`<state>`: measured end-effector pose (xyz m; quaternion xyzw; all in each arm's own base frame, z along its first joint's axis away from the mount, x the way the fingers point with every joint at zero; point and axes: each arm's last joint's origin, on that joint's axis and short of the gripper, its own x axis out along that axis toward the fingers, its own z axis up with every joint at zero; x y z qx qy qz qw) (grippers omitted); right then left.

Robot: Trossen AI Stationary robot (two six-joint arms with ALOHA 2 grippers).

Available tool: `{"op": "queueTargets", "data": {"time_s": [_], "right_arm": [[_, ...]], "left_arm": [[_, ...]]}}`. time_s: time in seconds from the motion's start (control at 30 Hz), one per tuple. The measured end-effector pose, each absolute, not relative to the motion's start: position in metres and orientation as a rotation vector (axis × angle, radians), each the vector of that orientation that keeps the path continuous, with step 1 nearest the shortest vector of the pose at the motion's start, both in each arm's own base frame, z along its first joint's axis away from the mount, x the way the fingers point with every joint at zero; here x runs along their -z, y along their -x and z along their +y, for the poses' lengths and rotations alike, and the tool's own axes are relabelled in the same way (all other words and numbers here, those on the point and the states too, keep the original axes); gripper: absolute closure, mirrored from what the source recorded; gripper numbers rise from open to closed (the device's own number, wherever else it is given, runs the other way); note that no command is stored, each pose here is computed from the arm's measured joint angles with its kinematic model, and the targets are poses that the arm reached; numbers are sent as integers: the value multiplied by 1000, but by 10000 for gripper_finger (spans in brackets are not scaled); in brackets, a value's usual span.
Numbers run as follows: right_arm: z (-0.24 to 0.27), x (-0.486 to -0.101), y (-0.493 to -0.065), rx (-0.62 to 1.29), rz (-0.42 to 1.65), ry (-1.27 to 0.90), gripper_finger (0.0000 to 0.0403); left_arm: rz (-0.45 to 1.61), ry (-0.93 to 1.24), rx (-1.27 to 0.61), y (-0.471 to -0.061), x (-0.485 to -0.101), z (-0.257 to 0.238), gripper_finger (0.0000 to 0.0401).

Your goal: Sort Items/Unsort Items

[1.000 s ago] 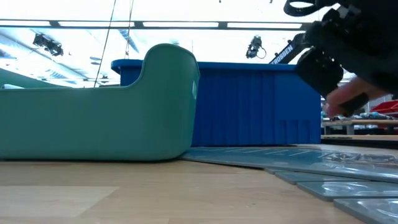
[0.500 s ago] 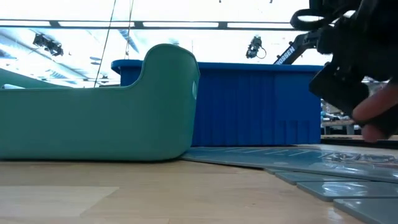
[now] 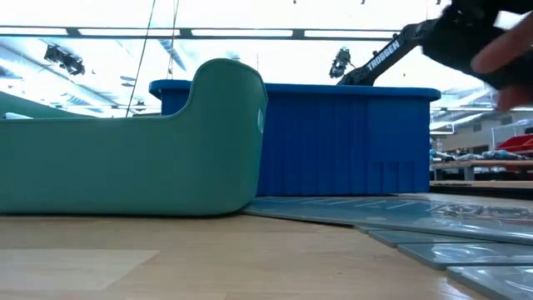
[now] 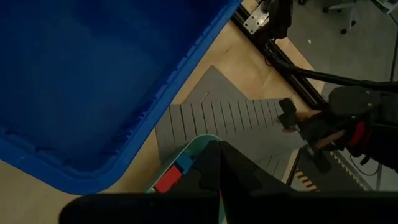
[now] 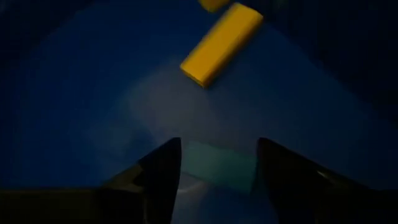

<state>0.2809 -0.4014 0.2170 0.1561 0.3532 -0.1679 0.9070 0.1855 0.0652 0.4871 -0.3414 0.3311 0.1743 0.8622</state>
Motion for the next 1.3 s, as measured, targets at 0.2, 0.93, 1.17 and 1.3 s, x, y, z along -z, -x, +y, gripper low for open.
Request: {"op": "queueTargets", "data": {"time_s": [0.2, 0.93, 1.17, 1.3], "right_arm": [[-385, -213, -293, 466, 809, -501, 161], [-373, -174, -309, 505, 882, -307, 82], [-369, -159, -307, 538, 855, -356, 84], [-368, -155, -307, 551, 831, -371, 89]], "left_arm": [[694, 701, -360, -186, -487, 65, 396], [705, 711, -306, -186, -487, 64, 396], [705, 711, -306, -186, -487, 64, 396], [705, 711, -306, -186, -487, 64, 396]]}}
